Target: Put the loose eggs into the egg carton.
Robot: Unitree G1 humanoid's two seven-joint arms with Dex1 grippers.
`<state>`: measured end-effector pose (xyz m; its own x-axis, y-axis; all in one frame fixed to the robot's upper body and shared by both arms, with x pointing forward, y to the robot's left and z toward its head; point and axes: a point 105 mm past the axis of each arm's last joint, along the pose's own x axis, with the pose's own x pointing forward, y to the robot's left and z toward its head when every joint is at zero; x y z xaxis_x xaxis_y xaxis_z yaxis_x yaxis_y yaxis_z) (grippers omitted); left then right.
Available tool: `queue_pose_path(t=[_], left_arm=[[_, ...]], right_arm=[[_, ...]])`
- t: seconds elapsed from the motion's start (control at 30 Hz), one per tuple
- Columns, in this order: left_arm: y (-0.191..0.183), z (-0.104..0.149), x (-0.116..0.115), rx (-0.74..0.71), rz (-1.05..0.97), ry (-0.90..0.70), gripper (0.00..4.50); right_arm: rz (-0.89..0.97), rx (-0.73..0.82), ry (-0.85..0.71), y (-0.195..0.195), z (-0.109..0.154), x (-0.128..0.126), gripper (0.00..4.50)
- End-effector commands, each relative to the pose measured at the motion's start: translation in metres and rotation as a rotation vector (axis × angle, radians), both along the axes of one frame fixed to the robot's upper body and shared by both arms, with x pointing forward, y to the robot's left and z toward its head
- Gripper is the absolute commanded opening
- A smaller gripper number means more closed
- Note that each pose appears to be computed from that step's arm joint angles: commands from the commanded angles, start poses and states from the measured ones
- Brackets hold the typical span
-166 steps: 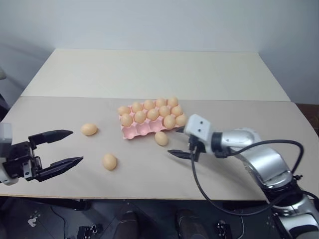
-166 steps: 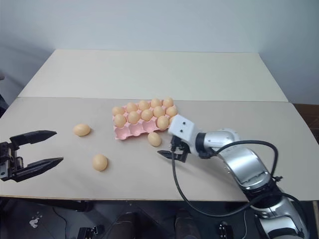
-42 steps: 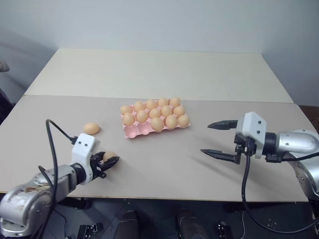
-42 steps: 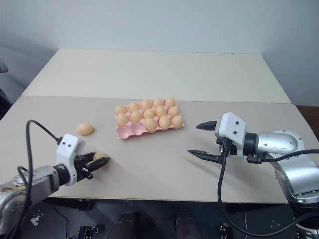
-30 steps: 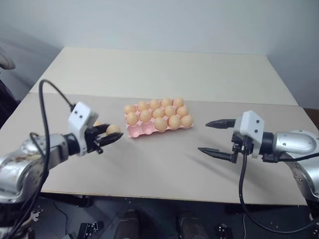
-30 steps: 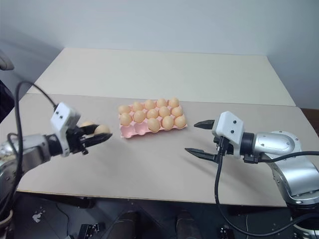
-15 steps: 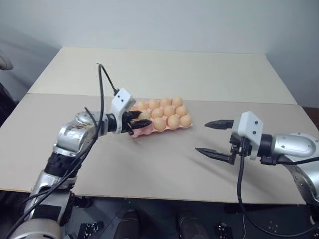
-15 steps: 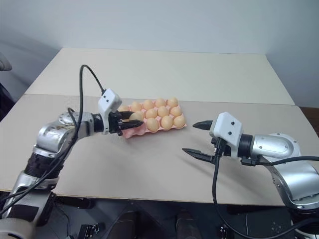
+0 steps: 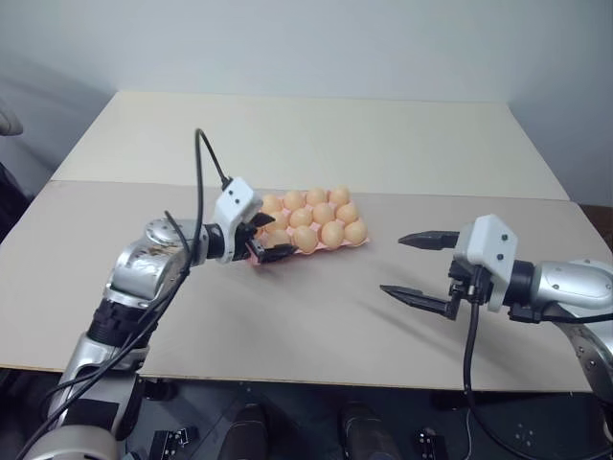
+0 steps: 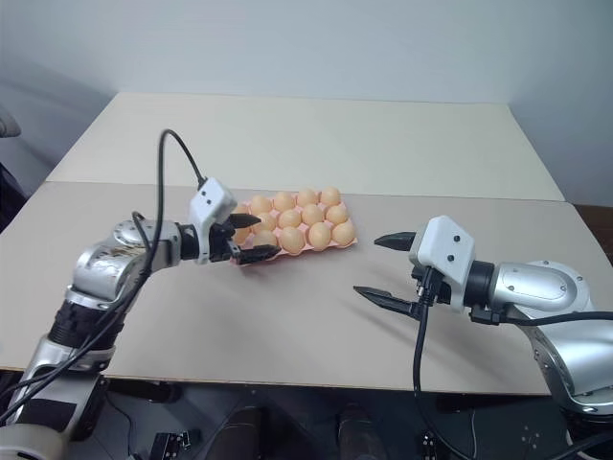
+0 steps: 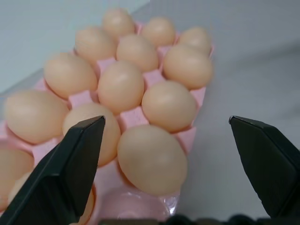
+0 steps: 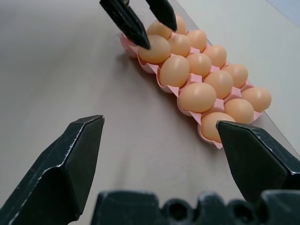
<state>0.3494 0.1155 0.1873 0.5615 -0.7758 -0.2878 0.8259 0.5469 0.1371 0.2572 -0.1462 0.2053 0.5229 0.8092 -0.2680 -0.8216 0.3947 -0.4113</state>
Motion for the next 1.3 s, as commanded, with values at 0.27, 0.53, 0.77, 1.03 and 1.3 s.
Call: queue_pose_path(t=[0.27, 0.53, 0.77, 1.03, 1.3], left_arm=[[0.094, 0.042, -0.087, 0.016, 0.067, -0.149, 4.48], [0.149, 0.022, -0.152, -0.019, 0.202, -0.152, 4.48], [0.147, 0.013, -0.155, -0.039, 0.244, -0.15, 4.48], [0.153, 0.018, -0.134, -0.017, 0.311, -0.176, 4.48], [0.17, 0.012, -0.062, 0.069, 0.422, -0.105, 4.48]], right_arm=[[0.056, -0.007, -0.029, 0.0, 0.008, 0.004, 4.5], [0.087, -0.016, -0.027, -0.002, 0.006, 0.004, 4.5], [0.095, -0.019, -0.023, -0.002, 0.006, 0.005, 4.5], [0.092, -0.015, -0.029, -0.002, 0.009, 0.003, 4.5], [0.095, -0.009, -0.043, 0.003, 0.012, 0.006, 4.5]])
